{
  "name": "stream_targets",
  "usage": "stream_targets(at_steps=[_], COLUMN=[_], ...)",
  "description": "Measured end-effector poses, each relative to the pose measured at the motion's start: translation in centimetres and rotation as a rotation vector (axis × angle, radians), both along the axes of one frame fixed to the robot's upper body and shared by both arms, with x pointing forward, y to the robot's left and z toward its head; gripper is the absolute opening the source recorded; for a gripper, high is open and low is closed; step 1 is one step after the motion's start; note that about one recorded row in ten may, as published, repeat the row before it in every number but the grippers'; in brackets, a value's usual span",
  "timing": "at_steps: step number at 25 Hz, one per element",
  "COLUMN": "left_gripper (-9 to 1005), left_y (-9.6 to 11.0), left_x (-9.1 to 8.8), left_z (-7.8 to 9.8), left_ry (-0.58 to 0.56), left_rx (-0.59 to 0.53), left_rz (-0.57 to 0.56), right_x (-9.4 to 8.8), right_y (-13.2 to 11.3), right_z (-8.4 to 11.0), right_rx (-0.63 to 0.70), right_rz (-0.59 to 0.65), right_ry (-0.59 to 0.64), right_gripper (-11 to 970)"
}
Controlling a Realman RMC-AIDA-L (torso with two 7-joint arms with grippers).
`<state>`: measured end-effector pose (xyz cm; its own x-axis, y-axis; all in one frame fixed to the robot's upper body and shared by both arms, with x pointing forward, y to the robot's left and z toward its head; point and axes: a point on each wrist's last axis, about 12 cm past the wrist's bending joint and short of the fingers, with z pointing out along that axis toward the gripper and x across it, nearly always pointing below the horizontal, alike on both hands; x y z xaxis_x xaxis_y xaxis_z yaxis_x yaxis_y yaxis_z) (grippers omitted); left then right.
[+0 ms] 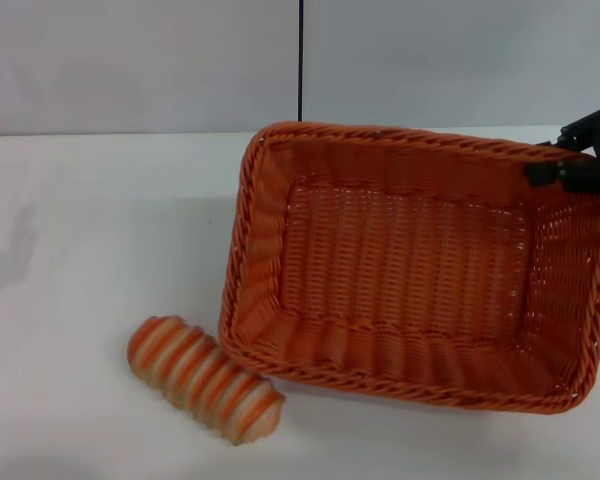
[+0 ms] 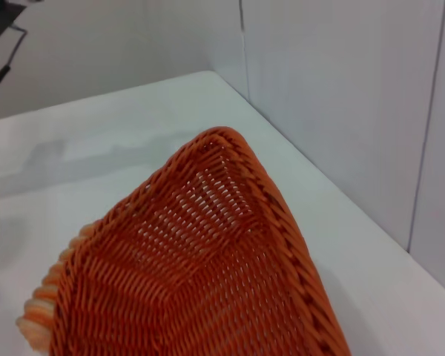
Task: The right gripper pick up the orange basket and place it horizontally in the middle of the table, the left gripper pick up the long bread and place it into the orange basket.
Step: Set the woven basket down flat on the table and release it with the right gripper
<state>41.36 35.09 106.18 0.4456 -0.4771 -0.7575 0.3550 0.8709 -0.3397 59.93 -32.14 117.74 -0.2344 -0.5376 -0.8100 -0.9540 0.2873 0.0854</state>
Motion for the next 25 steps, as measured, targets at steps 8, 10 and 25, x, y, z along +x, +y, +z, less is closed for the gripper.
stream_targets(at_steps=[8, 10, 25], left_gripper=[592, 592, 591], left_y=[-0.1, -0.1, -0.1], left_x=[0.5, 0.5, 1.1], left_z=[0.1, 0.1, 0.1], left_ry=[0.003, 0.003, 0.014], left_rx=[0.001, 0.001, 0.001], left_rz=[-0.003, -0.001, 0.003], right_x=[-0.3, -0.4, -0.4], right_y=[0.2, 0.3, 2.5], right_z=[0.3, 0.4, 0.1], right_rx=[0.073, 0.099, 0.16], right_rz=[0.012, 0.014, 0.067], right_ry=[-0.036, -0.052, -0.072], right_gripper=[169, 169, 168])
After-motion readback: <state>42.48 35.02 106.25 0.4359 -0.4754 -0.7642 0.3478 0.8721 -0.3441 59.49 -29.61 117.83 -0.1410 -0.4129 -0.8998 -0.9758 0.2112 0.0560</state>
